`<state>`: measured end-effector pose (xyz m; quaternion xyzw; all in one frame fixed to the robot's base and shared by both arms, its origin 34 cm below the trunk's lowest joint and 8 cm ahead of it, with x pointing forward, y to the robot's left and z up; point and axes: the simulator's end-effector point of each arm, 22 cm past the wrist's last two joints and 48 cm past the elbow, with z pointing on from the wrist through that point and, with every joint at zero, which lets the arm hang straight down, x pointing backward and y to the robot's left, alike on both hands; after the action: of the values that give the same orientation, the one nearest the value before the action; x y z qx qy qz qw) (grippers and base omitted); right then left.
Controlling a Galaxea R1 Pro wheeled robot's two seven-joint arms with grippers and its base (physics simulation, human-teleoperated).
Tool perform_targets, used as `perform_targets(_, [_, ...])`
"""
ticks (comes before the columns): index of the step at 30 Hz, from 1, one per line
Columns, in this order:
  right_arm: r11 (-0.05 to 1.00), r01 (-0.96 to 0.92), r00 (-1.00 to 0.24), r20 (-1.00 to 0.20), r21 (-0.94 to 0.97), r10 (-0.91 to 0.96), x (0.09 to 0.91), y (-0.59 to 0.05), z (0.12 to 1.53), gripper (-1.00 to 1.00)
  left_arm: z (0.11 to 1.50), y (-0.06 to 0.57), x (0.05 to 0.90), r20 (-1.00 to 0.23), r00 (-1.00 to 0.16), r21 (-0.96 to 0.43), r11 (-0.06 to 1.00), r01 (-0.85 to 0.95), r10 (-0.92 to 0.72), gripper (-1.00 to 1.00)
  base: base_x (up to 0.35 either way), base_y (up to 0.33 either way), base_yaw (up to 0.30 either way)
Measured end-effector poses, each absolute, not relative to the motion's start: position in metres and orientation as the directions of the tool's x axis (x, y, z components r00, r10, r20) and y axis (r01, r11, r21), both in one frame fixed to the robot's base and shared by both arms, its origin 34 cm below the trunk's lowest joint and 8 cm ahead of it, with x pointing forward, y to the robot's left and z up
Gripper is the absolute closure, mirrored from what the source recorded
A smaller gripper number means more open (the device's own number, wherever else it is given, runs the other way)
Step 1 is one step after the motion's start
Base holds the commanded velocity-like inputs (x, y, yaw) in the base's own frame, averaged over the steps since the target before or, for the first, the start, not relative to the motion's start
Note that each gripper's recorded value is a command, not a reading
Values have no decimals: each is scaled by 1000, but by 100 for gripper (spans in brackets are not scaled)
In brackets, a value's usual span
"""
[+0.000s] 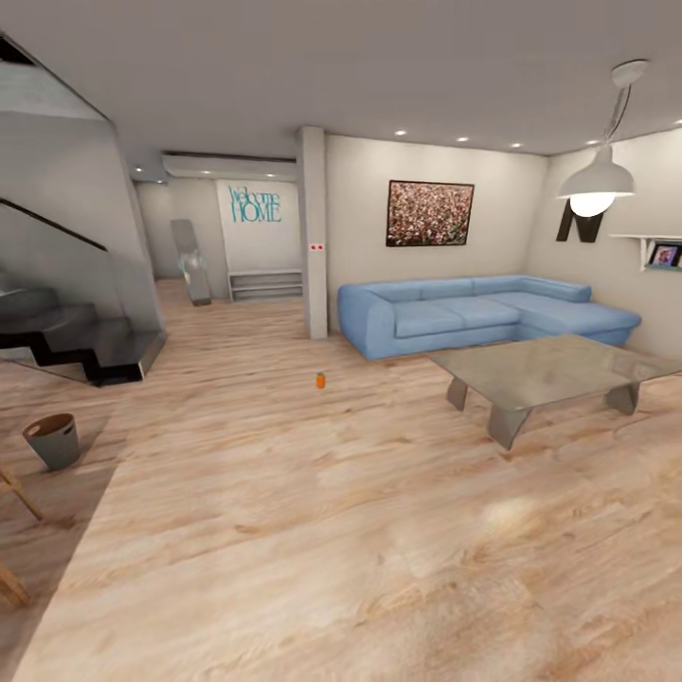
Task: Put the three can of soda from the living room inside the tash can in the kitchen.
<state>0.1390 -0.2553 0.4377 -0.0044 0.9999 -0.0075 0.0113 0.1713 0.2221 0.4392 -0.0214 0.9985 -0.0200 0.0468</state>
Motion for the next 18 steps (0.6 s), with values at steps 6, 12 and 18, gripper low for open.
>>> perform_targets(6, [1000,-9,-1000,-22,-15,-9,139,-255,438,-100,439,222,171,-92,-995,-42,998,-41,-45,-100,335,-77,215])
perform_targets(12, [1000,-9,-1000,-22,-15,-9,139,-255,438,-100,439,222,171,-91,-995,-42,998,-42,-46,-100,335,-76,202])
perform_targets(18, [1000,-9,-1000,-22,-15,-9,139,-255,438,-100,439,222,171,-91,-994,-42,998,-50,-54,-100,335,-75,170])
